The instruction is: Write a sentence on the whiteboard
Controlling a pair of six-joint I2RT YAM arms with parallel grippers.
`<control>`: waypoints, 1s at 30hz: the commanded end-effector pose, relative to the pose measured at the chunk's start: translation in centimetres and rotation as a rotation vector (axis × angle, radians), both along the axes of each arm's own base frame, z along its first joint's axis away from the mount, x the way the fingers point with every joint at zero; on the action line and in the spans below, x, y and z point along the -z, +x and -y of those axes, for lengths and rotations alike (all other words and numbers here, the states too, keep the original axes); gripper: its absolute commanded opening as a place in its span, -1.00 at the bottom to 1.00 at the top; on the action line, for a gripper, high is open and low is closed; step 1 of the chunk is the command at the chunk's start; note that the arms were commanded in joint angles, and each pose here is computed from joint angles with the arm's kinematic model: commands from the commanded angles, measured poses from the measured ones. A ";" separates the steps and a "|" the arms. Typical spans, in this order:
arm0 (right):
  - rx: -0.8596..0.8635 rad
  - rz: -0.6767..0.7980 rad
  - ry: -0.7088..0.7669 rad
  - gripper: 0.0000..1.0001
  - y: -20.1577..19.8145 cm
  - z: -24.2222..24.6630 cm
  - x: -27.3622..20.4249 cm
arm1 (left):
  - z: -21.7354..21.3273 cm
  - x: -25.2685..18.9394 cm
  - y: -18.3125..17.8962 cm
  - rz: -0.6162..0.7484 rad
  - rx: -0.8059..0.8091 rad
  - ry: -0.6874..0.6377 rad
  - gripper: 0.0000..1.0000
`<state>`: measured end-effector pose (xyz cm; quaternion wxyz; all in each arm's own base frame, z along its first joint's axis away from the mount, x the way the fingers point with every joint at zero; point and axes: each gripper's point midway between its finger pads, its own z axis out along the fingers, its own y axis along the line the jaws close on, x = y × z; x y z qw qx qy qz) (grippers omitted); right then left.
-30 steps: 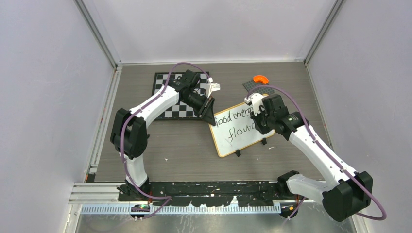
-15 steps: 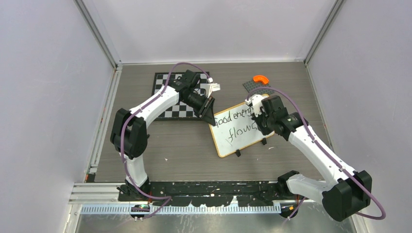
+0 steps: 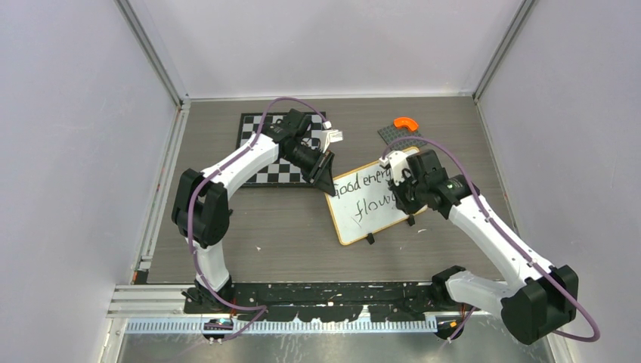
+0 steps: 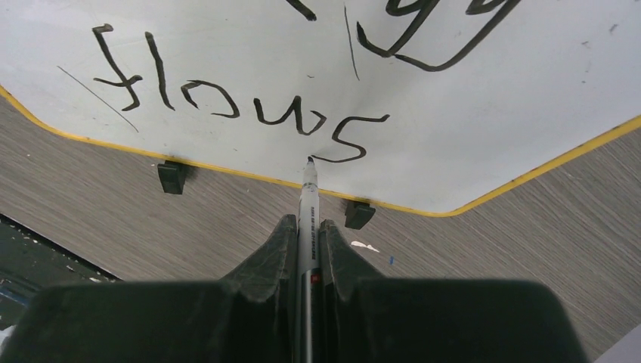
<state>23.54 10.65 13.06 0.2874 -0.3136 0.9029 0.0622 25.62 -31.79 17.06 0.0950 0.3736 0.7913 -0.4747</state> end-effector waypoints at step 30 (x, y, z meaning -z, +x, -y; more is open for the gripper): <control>0.054 0.127 -0.020 -1.00 1.7 1.4 -3.7 | 0.2 -1.4 0.0 0.056 0.028 -0.029 -0.38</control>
